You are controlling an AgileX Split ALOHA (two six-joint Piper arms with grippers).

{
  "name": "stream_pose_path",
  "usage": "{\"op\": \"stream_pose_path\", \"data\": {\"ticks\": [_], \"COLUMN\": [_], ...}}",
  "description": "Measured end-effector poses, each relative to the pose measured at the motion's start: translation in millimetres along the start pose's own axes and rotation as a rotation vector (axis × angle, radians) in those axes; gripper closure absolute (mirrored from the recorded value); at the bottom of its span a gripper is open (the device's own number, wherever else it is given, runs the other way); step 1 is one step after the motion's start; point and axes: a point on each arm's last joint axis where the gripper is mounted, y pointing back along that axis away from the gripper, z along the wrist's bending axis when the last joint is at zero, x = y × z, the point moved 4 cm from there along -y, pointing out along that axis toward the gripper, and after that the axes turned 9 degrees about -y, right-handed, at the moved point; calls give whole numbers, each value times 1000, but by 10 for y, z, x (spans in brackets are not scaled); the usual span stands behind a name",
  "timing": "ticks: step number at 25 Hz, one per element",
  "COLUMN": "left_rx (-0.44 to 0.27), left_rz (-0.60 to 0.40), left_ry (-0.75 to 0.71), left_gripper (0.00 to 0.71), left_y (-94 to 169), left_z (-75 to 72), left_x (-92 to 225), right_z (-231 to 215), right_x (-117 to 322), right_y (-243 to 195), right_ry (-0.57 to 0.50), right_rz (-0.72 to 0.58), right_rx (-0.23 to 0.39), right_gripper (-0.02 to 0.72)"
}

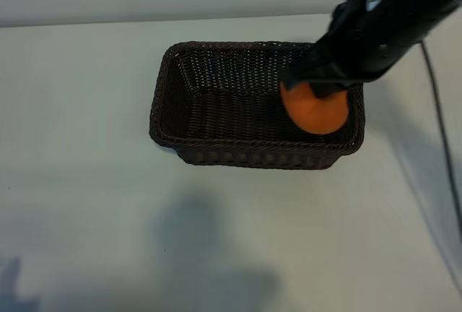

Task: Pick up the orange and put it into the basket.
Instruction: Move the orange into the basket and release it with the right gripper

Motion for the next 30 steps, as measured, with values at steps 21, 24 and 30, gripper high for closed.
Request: {"op": "stream_pose_path", "data": {"ticks": [21,24,30], "left_rx": [0,0,0], "left_rz": [0,0,0], "left_ry": [0,0,0], "left_gripper": [127,127,127], "left_y": [0,0,0], "left_z": [0,0,0], "left_x": [0,0,0], "right_z": [-121,-142,-165], "right_x": [-352,-336,-320], "right_y": [-1085,-1204,-1300], "right_ry": [28,29,51], "right_rz": [116,133,148], "right_rx": [104,108,116], "right_gripper": [631,631,631]}}
